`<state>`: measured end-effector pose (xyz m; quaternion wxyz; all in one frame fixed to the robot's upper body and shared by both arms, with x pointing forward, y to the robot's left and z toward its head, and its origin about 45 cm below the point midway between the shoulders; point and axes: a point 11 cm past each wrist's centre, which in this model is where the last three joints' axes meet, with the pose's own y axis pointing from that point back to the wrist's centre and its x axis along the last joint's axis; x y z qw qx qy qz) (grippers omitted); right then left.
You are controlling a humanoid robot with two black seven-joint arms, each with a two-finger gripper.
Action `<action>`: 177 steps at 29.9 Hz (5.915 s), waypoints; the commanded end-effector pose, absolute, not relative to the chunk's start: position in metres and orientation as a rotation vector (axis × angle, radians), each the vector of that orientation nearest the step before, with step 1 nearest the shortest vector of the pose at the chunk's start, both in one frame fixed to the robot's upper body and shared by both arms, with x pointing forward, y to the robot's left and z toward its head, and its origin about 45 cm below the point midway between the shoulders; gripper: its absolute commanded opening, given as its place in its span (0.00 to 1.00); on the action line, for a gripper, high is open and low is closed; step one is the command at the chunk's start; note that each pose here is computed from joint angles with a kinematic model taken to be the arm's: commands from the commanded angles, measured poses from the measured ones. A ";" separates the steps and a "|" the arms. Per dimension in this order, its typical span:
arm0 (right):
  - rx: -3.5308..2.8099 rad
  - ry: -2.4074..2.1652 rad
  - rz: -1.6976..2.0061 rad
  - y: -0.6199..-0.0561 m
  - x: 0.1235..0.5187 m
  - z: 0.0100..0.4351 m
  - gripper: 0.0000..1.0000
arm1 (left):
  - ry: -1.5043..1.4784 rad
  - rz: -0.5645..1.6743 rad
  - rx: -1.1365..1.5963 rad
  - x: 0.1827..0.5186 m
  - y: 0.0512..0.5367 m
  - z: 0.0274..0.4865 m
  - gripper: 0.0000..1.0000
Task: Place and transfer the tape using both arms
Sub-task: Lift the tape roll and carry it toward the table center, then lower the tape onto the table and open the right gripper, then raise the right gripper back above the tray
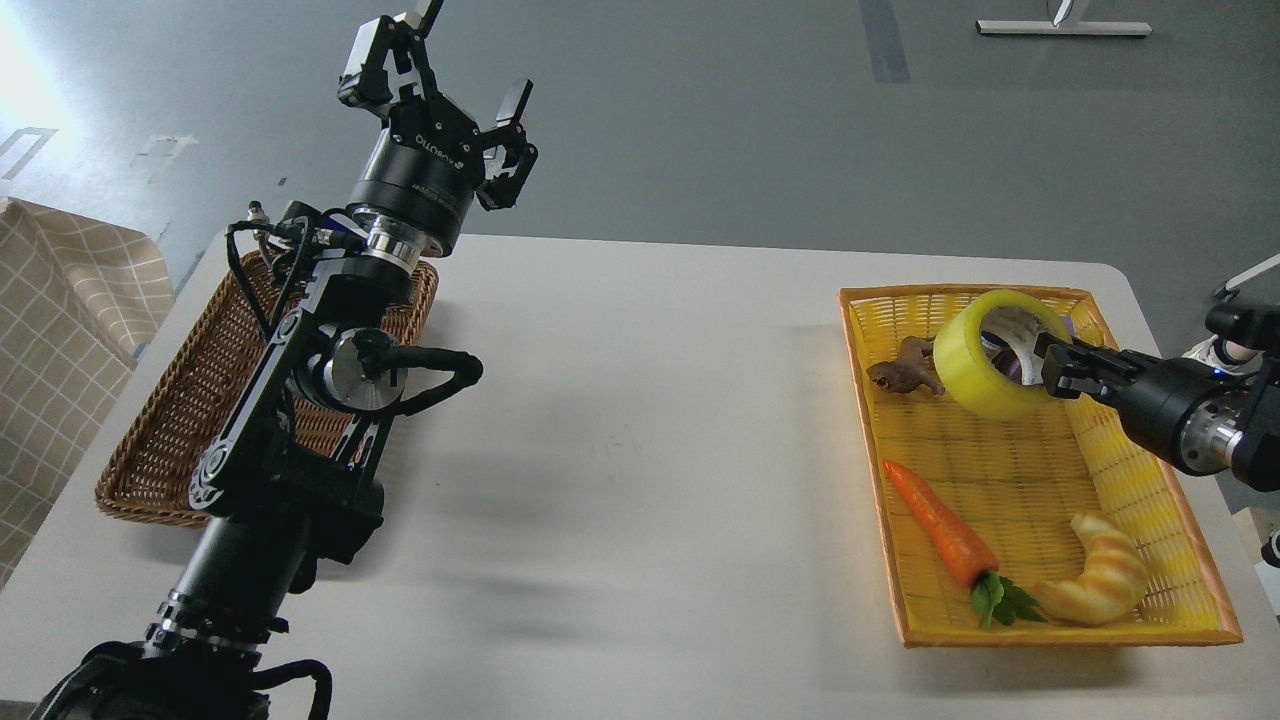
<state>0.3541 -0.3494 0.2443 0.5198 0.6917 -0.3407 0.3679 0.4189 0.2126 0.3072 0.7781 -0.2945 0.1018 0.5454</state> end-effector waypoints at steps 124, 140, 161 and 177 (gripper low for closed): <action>2.274 -1.089 0.891 -0.124 0.435 0.291 1.00 | 0.184 1.276 -0.712 0.414 0.250 0.304 0.98; 2.808 -1.490 0.411 -0.234 0.410 0.357 1.00 | 0.266 1.324 -0.618 0.421 0.242 0.294 0.98; 3.318 -1.650 -0.011 -0.239 0.402 0.399 1.00 | 0.142 1.182 -0.550 0.412 0.203 0.324 0.98; 3.282 -1.521 -0.261 -0.177 0.414 0.399 1.00 | 0.028 1.184 -0.537 0.406 0.204 0.338 0.98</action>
